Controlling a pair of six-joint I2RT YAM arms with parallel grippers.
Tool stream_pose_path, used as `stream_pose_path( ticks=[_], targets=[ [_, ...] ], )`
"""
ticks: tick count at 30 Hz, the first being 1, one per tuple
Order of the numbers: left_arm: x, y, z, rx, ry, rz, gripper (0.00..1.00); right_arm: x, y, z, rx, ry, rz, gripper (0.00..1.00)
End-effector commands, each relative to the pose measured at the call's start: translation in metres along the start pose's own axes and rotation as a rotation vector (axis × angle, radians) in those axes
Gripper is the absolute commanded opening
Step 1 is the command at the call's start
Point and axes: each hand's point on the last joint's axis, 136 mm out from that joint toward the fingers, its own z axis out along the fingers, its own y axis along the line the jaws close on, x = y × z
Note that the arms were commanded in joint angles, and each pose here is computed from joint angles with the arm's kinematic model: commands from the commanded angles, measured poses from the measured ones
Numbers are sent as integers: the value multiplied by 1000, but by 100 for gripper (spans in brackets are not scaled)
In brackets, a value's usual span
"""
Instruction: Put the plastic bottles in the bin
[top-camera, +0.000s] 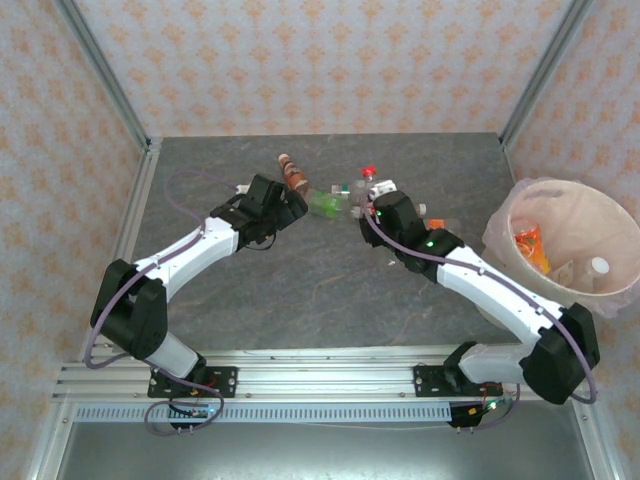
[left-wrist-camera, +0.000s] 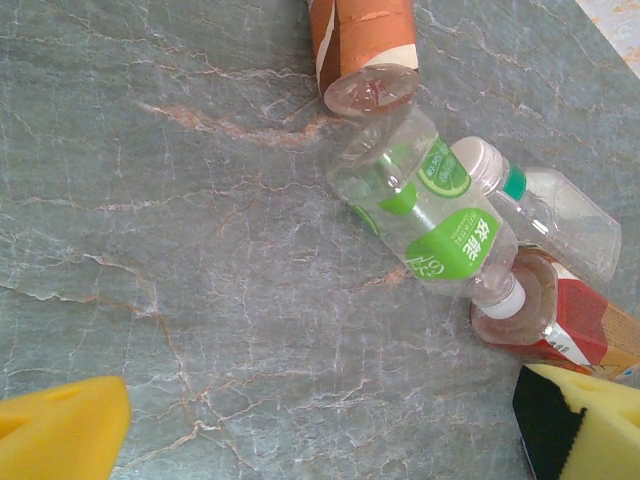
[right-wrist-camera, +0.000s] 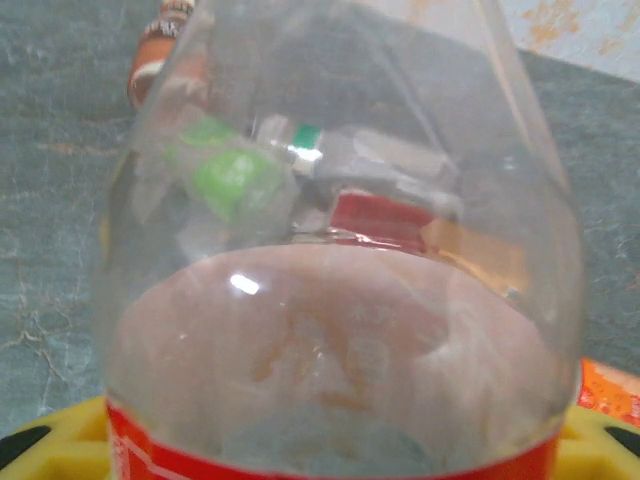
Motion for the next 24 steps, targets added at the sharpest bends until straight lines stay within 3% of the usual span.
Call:
stream_pose_path(
  ticks=[1,13,18,24],
  targets=[
    [3,7,6,-24,12,-12,100,-35,-13,-28,32,-137,28,31],
    [4,7,7,-26,21,-11,100,-106,-94,-121,173,-374,156,31],
    [4,6,8,-24,20,-13,100,-120,-124,-155,184,-450,225,30],
    [3,5,7,-17,20,-15,100,-112,-182,-191,420,-436,252,30]
  ],
)
